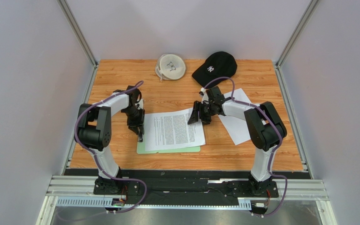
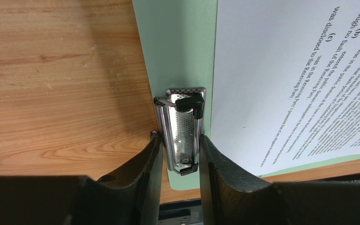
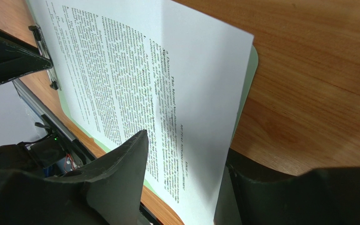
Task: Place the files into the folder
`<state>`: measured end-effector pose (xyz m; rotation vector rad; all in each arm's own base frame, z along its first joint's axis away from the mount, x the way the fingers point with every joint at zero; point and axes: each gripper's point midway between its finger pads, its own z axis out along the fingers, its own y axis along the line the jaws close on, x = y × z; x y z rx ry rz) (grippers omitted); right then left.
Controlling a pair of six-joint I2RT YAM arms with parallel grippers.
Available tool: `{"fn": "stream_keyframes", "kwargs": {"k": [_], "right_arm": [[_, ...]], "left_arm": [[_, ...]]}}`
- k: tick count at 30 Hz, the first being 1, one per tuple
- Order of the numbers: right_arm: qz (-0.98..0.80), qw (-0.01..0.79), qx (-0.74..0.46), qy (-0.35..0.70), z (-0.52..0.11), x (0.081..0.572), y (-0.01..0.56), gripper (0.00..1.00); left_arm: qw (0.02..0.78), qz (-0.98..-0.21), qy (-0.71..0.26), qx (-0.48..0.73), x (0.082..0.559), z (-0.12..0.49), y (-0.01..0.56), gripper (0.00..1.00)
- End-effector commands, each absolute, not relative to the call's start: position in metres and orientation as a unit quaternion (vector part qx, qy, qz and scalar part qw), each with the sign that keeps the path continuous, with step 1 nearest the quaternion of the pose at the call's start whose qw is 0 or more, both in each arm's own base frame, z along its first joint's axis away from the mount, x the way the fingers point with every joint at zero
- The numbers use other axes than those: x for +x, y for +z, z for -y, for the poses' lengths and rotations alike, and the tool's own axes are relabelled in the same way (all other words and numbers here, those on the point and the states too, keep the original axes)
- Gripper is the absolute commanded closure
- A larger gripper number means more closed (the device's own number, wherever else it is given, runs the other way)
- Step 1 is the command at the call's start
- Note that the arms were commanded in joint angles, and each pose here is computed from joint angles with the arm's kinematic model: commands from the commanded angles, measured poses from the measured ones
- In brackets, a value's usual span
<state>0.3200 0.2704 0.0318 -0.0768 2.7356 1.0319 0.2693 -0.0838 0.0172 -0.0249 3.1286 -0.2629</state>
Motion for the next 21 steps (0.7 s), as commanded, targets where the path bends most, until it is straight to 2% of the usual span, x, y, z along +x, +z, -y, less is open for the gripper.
{"fn": "stream_keyframes", "kwargs": {"k": [1,3,5,6,7,8,13,14,21], "right_arm": [[-0.943,0.123,-0.038,0.305,-0.253,0.321,0.03,0.46],[-0.944,0.127,-0.044,0.301,-0.251,0.323,0.031,0.46],[-0.942,0.119,-0.043,0.31,-0.254,0.323,0.033,0.53],[-0.941,0.118,-0.042,0.314,-0.255,0.322,0.034,0.61],[-0.94,0.117,-0.042,0.319,-0.257,0.321,0.034,0.63],[-0.94,0.119,-0.04,0.317,-0.257,0.322,0.035,0.64],[-0.942,0.114,-0.032,0.315,-0.254,0.324,0.028,0.86],[-0.942,0.112,-0.03,0.314,-0.253,0.323,0.026,0.87],[-0.938,0.106,-0.015,0.331,-0.247,0.326,0.022,0.95]], "left_arm": [[0.004,-0.994,-0.109,-0.017,0.277,0.101,0.017,0.99],[0.006,-0.994,-0.104,-0.017,0.278,0.103,0.017,0.99],[0.005,-0.995,-0.1,-0.021,0.278,0.104,0.017,1.0],[0.005,-0.995,-0.101,-0.02,0.278,0.106,0.018,0.99],[0.009,-0.995,-0.095,-0.023,0.279,0.105,0.018,0.99],[0.012,-0.996,-0.091,-0.023,0.279,0.104,0.019,0.96],[0.021,-0.998,-0.065,-0.016,0.28,0.102,0.019,0.82],[0.02,-0.998,-0.061,-0.014,0.279,0.103,0.019,0.78],[0.02,-0.999,-0.029,0.012,0.276,0.102,0.017,0.65]]}}
